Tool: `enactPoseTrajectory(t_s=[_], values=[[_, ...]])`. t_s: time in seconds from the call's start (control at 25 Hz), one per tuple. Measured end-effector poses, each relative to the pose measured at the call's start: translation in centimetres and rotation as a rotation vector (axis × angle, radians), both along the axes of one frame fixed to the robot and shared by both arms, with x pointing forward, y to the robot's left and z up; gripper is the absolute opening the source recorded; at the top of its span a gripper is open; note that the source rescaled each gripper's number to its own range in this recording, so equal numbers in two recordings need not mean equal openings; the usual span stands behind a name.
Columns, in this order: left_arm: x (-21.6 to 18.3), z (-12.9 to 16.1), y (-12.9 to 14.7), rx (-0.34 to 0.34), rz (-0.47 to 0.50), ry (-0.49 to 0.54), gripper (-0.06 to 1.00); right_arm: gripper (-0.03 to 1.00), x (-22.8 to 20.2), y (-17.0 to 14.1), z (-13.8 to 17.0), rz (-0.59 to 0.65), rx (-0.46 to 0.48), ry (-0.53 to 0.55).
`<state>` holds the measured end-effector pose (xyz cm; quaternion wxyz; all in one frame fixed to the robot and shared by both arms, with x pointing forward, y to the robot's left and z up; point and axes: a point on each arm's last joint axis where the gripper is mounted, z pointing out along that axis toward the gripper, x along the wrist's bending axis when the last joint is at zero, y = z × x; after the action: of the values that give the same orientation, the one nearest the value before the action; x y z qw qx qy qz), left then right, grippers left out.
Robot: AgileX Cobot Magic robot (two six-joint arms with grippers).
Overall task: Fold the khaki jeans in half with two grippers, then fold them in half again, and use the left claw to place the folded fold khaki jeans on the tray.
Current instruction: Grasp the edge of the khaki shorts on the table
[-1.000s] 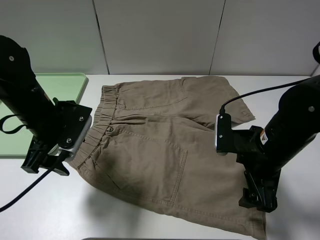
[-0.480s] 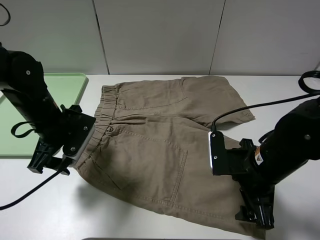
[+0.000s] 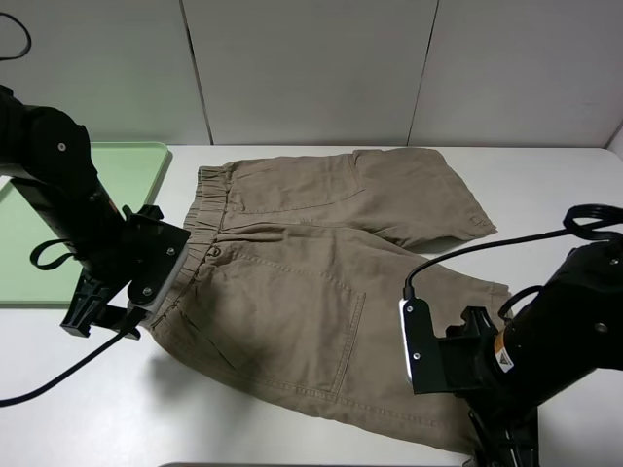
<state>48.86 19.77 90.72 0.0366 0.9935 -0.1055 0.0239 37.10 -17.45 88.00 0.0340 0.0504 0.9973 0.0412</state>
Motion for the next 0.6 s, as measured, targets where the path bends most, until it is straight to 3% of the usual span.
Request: enactPoseTrajectory(t_s=[0.6], values=[[-1.5, -1.3, 0.6, 0.014, 0.002, 0.025, 0.92, 1.0, 0.4, 0.3, 0.0, -0.017, 0.047, -0.049]])
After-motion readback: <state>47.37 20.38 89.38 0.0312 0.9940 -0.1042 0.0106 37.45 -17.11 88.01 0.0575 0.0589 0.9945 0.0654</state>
